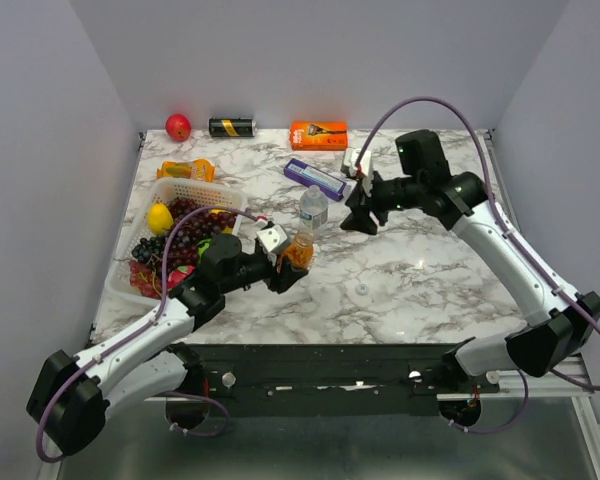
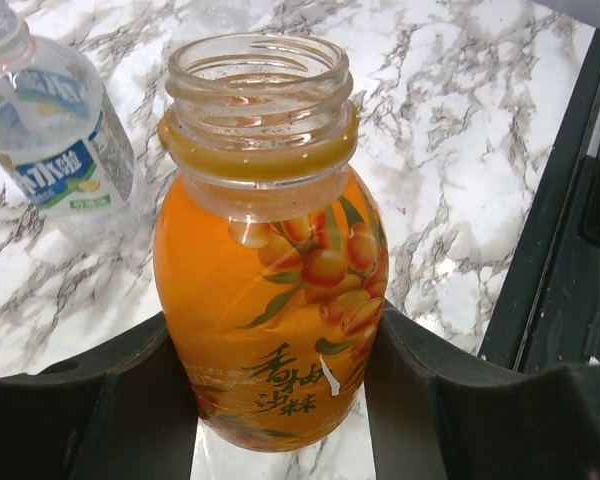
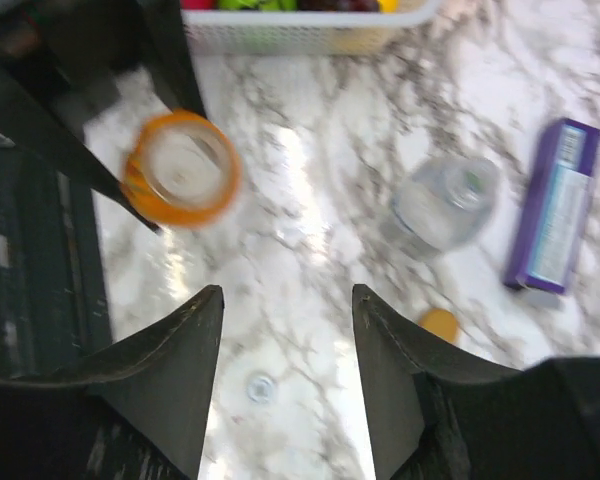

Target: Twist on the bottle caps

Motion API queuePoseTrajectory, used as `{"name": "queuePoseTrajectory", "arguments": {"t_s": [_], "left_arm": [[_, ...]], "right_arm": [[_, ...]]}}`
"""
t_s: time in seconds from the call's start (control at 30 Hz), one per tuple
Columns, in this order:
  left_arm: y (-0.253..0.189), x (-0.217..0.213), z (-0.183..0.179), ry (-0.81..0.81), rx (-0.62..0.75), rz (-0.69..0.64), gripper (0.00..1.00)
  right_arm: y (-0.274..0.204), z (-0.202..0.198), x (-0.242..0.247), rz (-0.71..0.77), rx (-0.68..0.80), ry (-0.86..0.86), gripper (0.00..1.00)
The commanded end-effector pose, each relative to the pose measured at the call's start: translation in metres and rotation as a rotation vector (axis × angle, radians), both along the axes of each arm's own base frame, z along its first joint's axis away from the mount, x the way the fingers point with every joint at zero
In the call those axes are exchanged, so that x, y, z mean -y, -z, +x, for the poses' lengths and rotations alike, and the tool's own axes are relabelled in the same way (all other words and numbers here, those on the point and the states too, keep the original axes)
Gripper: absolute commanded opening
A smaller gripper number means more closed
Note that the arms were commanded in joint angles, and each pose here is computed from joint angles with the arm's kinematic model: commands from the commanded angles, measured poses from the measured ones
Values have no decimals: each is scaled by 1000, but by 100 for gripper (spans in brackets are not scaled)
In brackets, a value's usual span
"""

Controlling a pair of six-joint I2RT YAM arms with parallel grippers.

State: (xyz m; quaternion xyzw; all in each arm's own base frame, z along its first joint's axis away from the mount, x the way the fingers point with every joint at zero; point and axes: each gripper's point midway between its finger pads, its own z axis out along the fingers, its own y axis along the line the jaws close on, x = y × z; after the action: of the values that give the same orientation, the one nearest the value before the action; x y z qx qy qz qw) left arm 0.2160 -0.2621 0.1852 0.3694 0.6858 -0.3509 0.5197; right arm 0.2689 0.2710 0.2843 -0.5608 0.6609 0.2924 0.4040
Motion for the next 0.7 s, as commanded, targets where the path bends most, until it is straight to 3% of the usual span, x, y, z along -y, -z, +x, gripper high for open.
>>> {"name": "queuePoseTrajectory", "arguments": {"t_s": [0.0, 0.1, 0.33, 0.67], "left_arm": [[10, -24, -4, -60, 52, 70, 0], [5, -31, -3, -86, 67, 92, 0], [3, -38, -4, -102, 59, 134, 0], [-1, -40, 3, -131, 47, 148, 0]], "right_arm": [[63, 20, 56, -225, 22, -11, 66], [103, 44, 67, -311, 15, 2, 71], [152, 103, 62, -364, -39, 96, 72], [192, 139, 53, -356, -98, 168, 73]]}}
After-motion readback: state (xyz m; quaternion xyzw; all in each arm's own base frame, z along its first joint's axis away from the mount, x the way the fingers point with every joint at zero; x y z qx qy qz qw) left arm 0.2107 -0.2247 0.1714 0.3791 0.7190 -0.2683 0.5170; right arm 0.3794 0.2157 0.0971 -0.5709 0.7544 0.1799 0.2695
